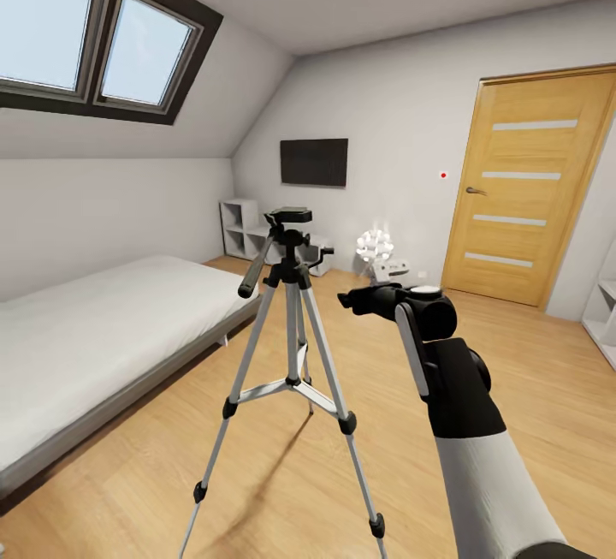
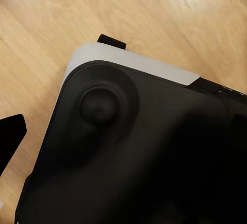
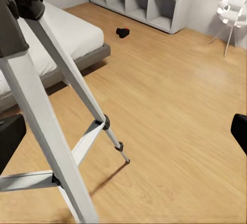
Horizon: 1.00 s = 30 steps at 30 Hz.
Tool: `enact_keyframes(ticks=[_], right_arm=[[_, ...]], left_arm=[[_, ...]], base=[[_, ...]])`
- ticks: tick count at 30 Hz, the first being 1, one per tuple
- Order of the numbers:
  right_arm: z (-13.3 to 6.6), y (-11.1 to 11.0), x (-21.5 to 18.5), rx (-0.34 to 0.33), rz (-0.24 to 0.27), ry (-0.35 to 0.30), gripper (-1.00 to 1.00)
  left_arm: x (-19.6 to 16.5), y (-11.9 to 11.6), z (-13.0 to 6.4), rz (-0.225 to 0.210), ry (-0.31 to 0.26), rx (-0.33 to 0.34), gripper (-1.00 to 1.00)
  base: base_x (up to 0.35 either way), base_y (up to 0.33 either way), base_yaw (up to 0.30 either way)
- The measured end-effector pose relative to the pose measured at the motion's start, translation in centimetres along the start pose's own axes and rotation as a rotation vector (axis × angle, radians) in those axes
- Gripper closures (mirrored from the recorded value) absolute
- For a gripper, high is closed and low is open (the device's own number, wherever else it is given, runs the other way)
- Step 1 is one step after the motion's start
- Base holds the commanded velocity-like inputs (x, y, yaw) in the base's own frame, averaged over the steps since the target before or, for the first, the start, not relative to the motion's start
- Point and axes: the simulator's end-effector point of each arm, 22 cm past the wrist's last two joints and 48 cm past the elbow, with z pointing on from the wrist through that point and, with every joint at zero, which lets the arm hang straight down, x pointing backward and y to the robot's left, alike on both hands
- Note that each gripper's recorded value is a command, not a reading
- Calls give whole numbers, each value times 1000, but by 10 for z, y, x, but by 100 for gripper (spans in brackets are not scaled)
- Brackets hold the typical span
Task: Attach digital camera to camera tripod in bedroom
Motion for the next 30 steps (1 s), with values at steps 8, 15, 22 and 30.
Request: enact_keyframes(ticks=[8, 15, 22, 30], right_arm=[[20, 11, 41, -92, 3, 110, -100], [26, 8, 57, -105, 2, 153, -100], [26, 7, 58, -106, 1, 155, -100], [25, 9, 56, -115, 1, 149, -100]], left_arm=[[0, 0, 0, 1, 0, 0, -100], [0, 0, 0, 1, 0, 0, -100], [0, 0, 0, 1, 0, 0, -100], [0, 0, 0, 1, 0, 0, -100]], base=[[0, 0, 0], [0, 0, 0], [0, 0, 0], [0, 0, 0]])
